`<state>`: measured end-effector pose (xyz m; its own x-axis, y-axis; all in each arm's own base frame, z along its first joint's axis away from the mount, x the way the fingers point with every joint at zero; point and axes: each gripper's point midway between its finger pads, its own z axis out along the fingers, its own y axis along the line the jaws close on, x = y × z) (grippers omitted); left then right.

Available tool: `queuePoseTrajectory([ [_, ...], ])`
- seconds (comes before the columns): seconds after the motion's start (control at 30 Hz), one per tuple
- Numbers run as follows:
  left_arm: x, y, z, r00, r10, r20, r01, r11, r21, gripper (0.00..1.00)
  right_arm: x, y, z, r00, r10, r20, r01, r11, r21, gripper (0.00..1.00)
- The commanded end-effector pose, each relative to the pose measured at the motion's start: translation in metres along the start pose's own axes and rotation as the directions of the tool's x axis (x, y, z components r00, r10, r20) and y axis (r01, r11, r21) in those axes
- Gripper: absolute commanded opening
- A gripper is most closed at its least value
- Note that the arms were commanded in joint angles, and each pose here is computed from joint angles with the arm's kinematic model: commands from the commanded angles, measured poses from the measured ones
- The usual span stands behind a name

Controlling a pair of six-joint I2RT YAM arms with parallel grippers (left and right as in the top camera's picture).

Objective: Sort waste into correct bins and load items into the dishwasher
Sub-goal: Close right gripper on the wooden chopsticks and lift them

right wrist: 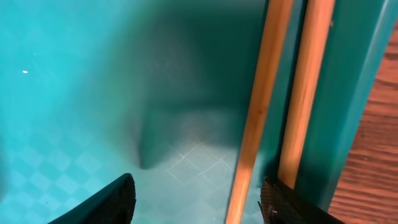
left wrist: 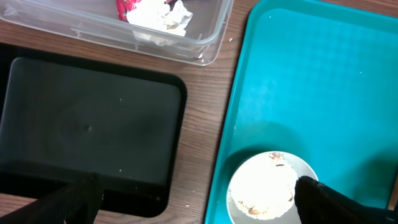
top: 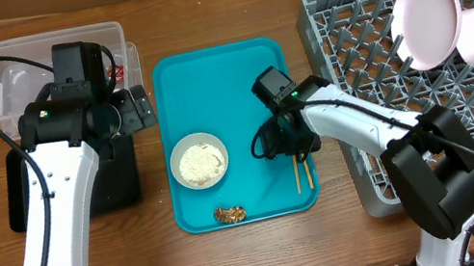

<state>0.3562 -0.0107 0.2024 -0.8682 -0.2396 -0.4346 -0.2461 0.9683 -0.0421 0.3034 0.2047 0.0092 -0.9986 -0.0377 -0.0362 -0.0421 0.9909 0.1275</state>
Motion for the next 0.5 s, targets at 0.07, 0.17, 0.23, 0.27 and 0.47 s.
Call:
queuePoseTrajectory([
  [0.07,-0.006,-0.001,-0.009,0.999,-0.019,0.026,0.019,1.0,0.013,1.0,0.006,-0.01,0.005,1.0,0.006,-0.02,-0.006,0.999,0.039,0.67],
  [0.17,-0.006,-0.001,-0.009,0.999,-0.019,0.026,0.019,1.0,0.013,1.0,0.014,0.003,0.005,0.998,0.0,-0.06,-0.002,1.0,-0.028,0.58],
  [0.23,-0.007,-0.001,-0.009,0.999,-0.019,0.027,0.019,1.0,0.014,1.0,0.017,0.009,0.004,0.997,-0.004,-0.076,0.0,0.998,-0.055,0.35],
  [0.27,-0.007,-0.001,-0.009,0.999,-0.019,0.027,0.019,1.0,0.014,1.0,0.019,0.01,0.005,0.997,-0.009,-0.077,0.005,0.998,-0.055,0.29],
  [0.47,-0.005,-0.001,-0.009,1.0,-0.018,0.022,0.018,1.0,0.012,1.0,0.022,0.011,0.005,0.996,0.021,-0.089,-0.025,0.999,-0.046,0.15],
])
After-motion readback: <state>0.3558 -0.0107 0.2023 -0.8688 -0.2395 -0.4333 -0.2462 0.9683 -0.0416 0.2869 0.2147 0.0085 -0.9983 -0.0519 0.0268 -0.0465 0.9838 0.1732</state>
